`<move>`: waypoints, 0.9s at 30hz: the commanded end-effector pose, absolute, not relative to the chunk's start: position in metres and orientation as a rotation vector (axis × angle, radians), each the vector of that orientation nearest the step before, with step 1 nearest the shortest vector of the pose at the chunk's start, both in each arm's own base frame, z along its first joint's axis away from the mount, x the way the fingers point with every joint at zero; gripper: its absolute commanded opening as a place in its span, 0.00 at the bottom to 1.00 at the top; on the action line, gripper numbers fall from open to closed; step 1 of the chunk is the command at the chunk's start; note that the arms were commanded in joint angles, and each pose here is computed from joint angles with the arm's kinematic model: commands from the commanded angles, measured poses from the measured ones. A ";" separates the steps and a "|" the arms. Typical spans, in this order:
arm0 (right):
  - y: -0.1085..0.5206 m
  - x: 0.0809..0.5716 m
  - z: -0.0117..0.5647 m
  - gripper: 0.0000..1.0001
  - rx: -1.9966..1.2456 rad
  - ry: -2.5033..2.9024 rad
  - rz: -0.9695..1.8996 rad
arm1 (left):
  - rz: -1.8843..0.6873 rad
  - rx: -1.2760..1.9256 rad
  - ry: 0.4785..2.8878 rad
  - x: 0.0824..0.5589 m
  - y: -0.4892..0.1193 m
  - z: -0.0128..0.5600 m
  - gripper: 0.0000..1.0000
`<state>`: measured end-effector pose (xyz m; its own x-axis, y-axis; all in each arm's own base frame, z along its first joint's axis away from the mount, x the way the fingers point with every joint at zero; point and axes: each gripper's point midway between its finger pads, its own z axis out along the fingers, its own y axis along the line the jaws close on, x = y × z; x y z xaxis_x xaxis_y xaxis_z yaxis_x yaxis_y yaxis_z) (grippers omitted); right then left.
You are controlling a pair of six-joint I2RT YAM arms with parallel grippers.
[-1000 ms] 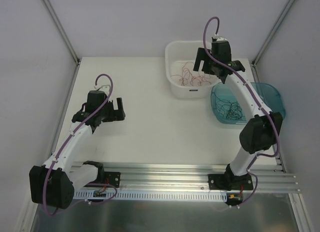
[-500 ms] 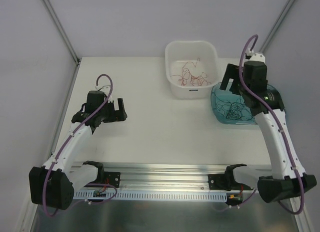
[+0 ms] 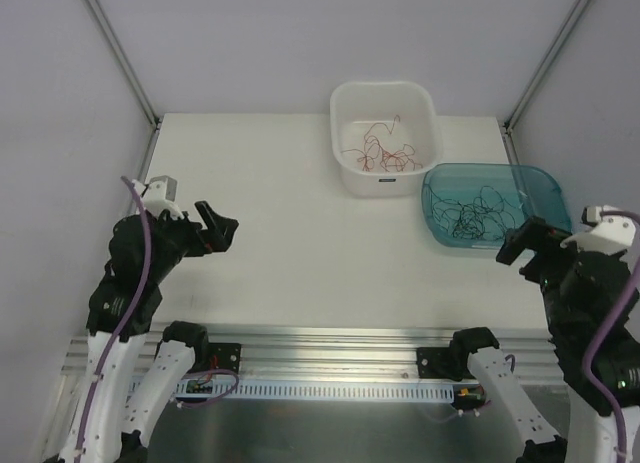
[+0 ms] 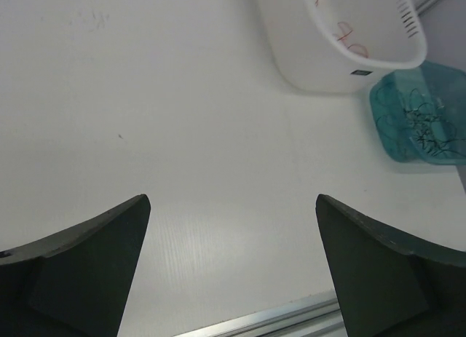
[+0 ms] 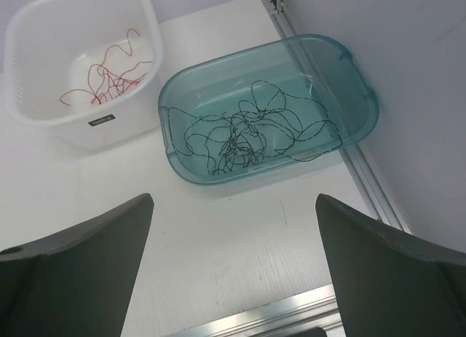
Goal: Untangle the cables
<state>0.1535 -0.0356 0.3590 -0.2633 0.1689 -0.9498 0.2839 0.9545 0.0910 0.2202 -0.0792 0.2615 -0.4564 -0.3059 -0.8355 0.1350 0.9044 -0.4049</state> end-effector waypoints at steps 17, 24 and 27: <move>-0.053 0.024 0.333 1.00 0.288 1.524 0.014 | -0.484 -0.184 1.445 0.070 -0.030 0.345 0.99; -0.054 0.006 0.312 1.00 0.281 1.461 0.037 | -0.459 -0.178 1.346 0.048 -0.020 0.347 0.99; -0.053 0.005 0.303 1.00 0.268 1.462 0.043 | -0.444 -0.194 1.326 0.044 -0.015 0.346 0.99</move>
<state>0.0343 -0.0493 0.3121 -0.0153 0.1914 -0.9814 0.1776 0.9664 0.1857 0.0787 -0.0284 0.3383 0.0144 -0.4046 -0.9144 0.1776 0.9010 -0.3959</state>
